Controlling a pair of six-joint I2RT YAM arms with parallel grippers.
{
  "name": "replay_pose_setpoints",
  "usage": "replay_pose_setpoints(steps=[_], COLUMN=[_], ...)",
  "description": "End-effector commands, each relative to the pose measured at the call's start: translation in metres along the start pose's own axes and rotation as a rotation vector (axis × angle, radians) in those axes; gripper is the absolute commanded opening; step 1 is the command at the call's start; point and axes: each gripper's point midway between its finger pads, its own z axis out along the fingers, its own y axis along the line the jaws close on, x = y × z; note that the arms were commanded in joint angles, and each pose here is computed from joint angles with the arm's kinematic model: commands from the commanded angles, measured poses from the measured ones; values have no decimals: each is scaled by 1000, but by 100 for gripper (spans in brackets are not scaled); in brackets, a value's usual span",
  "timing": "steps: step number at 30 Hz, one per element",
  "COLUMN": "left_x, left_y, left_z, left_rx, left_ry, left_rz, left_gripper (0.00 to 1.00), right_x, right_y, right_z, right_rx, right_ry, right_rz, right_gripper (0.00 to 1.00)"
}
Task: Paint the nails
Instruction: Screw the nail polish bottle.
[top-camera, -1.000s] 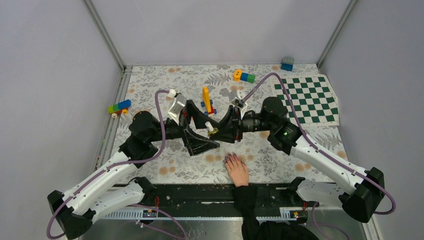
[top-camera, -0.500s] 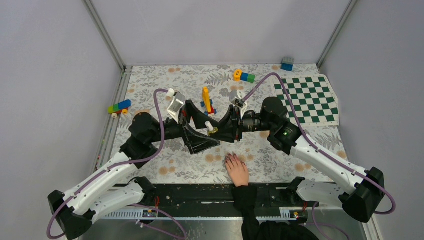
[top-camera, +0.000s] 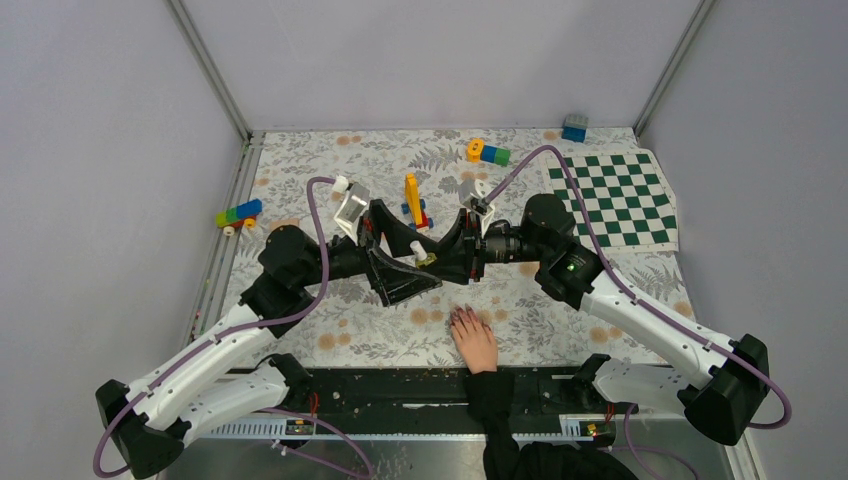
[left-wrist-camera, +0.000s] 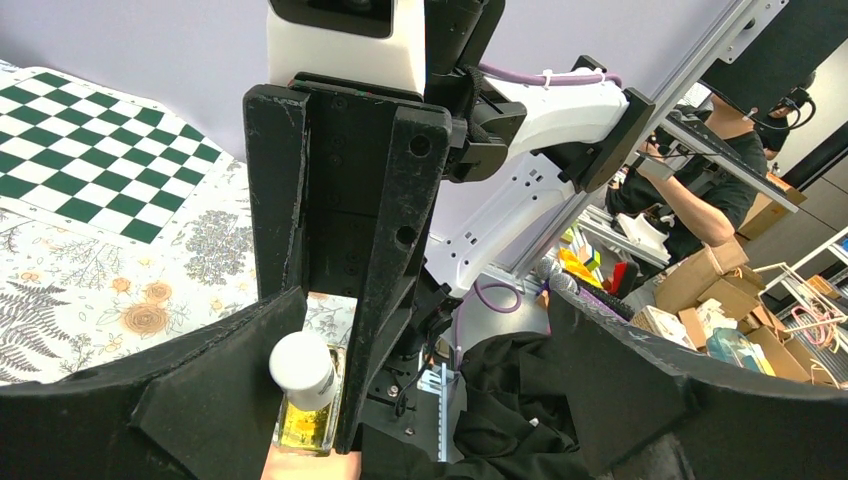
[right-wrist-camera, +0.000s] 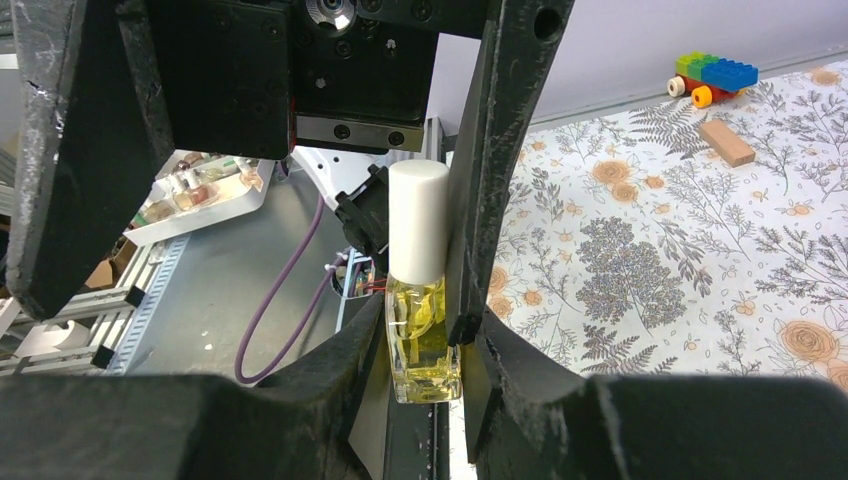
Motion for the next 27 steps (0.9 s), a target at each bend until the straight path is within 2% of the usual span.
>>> replay_pose_setpoints(steps=[1,15,27], left_x=[-15,-24,-35], left_y=[48,56,49], left_z=[-3,-1,-1], left_rx=[-223,-272,-257], left_ry=[-98,-149,-171], left_rz=[11,-48,-31], left_gripper=[99,99,99], right_x=[-31,-30,-25], right_y=[34,30,28], right_z=[-6,-4,-5], right_rx=[-98,-71,-61], right_ry=[-77,-78,-63], right_rz=[-133,-127,-127], right_gripper=[0,0,0])
